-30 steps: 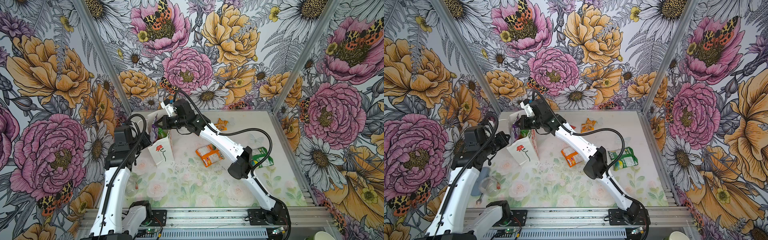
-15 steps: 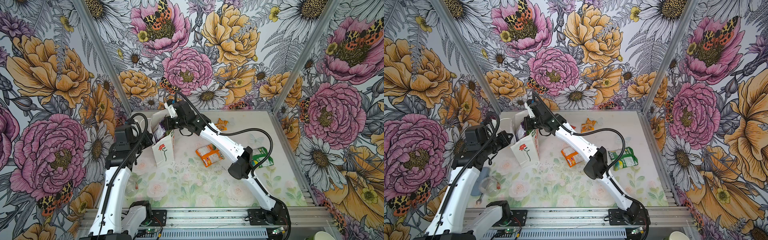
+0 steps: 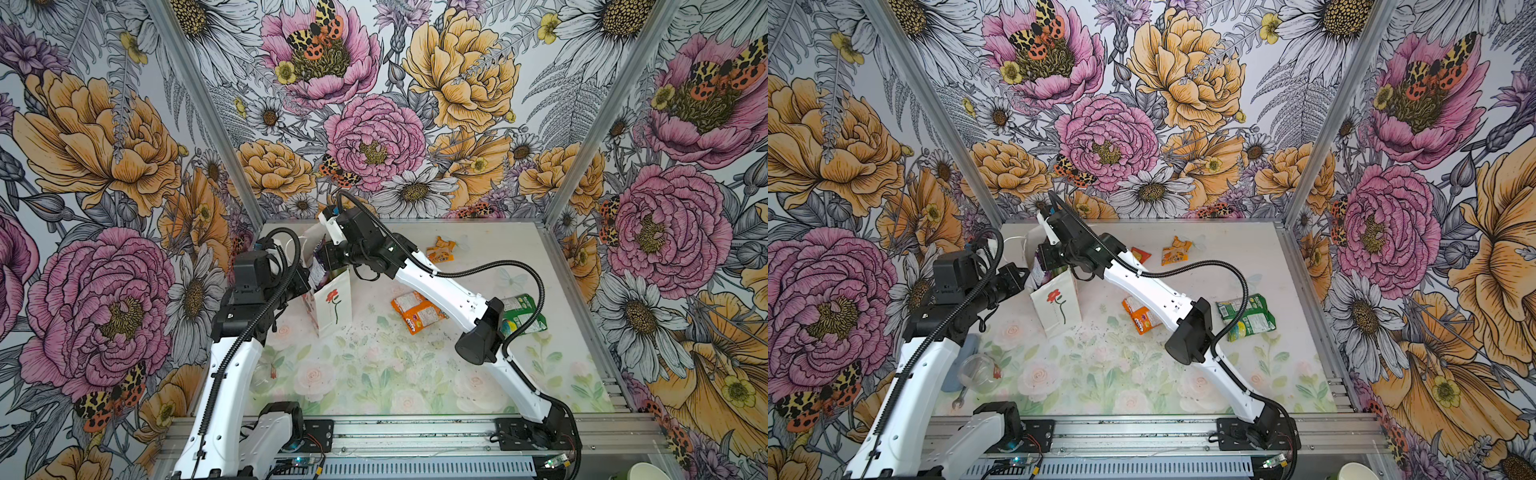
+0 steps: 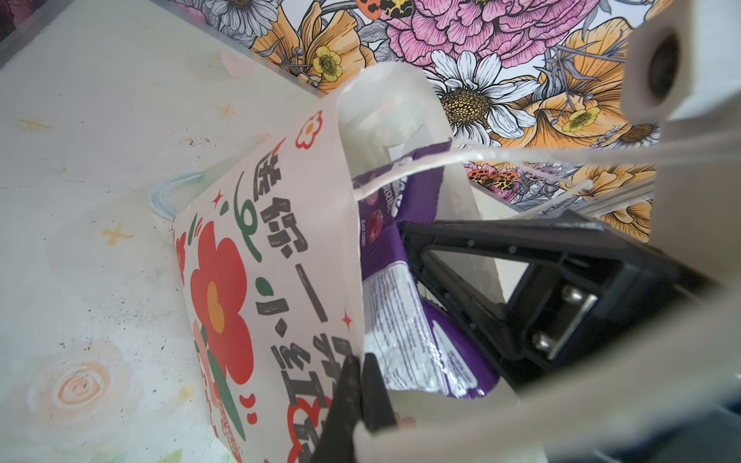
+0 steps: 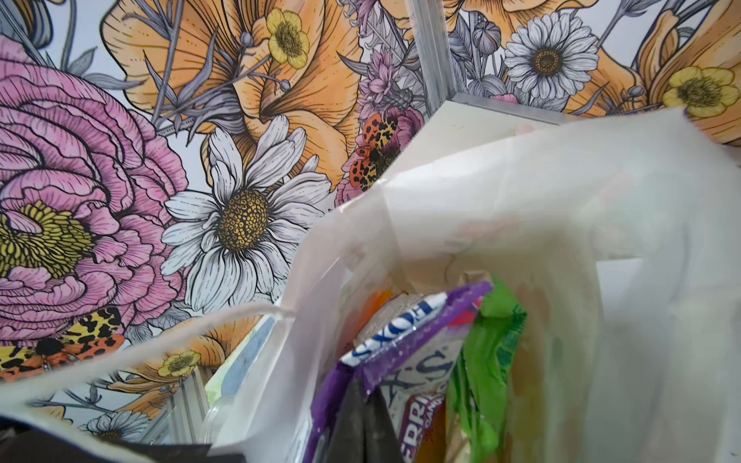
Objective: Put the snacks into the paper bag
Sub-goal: 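Lower the purple FOX'S bag into the paper bag and open the right gripper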
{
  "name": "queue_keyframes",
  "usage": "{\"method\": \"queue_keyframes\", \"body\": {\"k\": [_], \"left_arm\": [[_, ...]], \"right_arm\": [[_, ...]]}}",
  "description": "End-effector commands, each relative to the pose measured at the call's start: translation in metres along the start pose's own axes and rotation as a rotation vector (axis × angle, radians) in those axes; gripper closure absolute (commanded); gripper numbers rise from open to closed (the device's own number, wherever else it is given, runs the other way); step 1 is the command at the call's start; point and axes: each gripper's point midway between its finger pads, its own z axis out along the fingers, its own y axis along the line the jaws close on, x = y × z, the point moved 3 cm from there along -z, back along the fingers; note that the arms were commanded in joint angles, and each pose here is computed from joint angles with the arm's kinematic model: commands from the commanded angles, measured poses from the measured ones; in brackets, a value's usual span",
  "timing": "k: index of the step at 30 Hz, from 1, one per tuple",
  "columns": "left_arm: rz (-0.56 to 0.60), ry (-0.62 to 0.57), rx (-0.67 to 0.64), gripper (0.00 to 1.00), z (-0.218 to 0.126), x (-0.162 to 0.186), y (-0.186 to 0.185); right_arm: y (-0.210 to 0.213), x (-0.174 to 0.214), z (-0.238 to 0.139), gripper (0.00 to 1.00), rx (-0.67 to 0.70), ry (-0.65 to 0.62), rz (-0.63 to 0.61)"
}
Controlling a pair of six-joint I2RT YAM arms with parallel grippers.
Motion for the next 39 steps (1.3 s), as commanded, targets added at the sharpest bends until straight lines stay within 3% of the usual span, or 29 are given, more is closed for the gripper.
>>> {"method": "queue_keyframes", "body": {"k": [1, 6, 10, 21, 25, 29, 35, 39], "left_arm": [[0.024, -0.075, 0.018, 1.0, -0.007, -0.014, -0.005], [0.037, -0.073, 0.028, 1.0, -0.007, -0.015, -0.007], [0.079, -0.037, 0.124, 1.0, -0.005, -0.008, -0.024], [0.232, -0.014, 0.414, 1.0, -0.029, 0.008, -0.091], [0.265, -0.038, 0.491, 1.0, -0.044, 0.013, -0.102], [0.241, -0.048, 0.422, 0.99, -0.04, 0.015, -0.089], [0.138, 0.061, 0.25, 0.99, -0.003, 0.024, -0.048], [0.112, 0.064, 0.199, 0.99, 0.005, 0.022, -0.034]], "right_arm": [[0.017, -0.004, -0.035, 1.0, 0.016, 0.012, -0.08], [0.03, 0.01, -0.039, 1.0, -0.033, 0.076, -0.117], [0.043, 0.016, -0.051, 1.0, -0.055, 0.101, -0.163], [0.04, 0.014, -0.104, 1.0, 0.074, 0.052, -0.189], [0.043, 0.011, -0.125, 1.0, 0.045, -0.025, -0.186], [0.033, 0.016, -0.123, 1.0, 0.014, -0.029, -0.134], [0.021, 0.032, -0.097, 1.0, 0.021, -0.015, -0.081], [0.008, 0.036, -0.084, 1.0, 0.069, -0.031, -0.049]]}}
